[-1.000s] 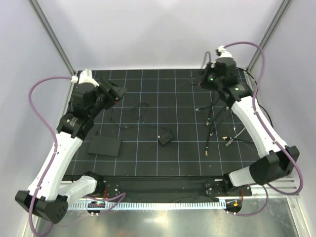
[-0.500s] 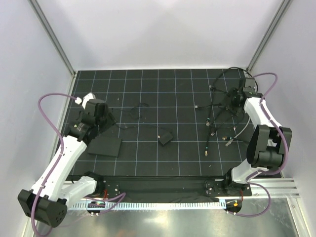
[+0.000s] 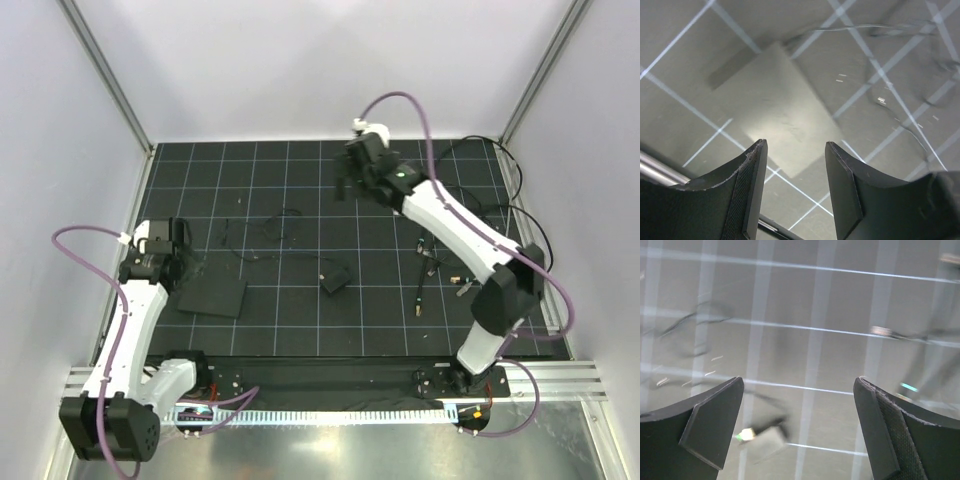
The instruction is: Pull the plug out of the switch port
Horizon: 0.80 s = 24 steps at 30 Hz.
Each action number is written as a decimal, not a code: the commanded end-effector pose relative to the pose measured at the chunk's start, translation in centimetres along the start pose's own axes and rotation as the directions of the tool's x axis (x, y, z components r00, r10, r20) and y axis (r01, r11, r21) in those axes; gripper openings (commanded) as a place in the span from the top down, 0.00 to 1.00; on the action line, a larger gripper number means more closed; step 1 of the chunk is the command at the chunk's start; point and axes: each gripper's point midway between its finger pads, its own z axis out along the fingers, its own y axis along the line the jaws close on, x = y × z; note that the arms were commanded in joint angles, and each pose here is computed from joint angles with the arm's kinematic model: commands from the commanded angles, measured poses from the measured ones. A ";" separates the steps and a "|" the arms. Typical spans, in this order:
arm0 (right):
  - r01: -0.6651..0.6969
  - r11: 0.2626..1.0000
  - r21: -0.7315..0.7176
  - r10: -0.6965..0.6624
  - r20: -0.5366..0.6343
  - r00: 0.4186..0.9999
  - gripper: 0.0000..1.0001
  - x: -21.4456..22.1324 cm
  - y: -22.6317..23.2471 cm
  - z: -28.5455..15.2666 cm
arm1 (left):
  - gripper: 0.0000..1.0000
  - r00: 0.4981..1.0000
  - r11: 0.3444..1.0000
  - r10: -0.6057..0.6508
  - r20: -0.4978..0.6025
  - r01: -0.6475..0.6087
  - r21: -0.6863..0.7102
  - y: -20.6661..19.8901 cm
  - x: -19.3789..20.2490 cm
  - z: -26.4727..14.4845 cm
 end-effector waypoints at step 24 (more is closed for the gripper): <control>-0.354 0.320 -0.879 -0.057 -0.391 0.919 0.42 12.7 41.9 2.2 | 0.57 0.973 0.916 -0.231 0.007 0.220 -0.335 7.3 -0.7 5.0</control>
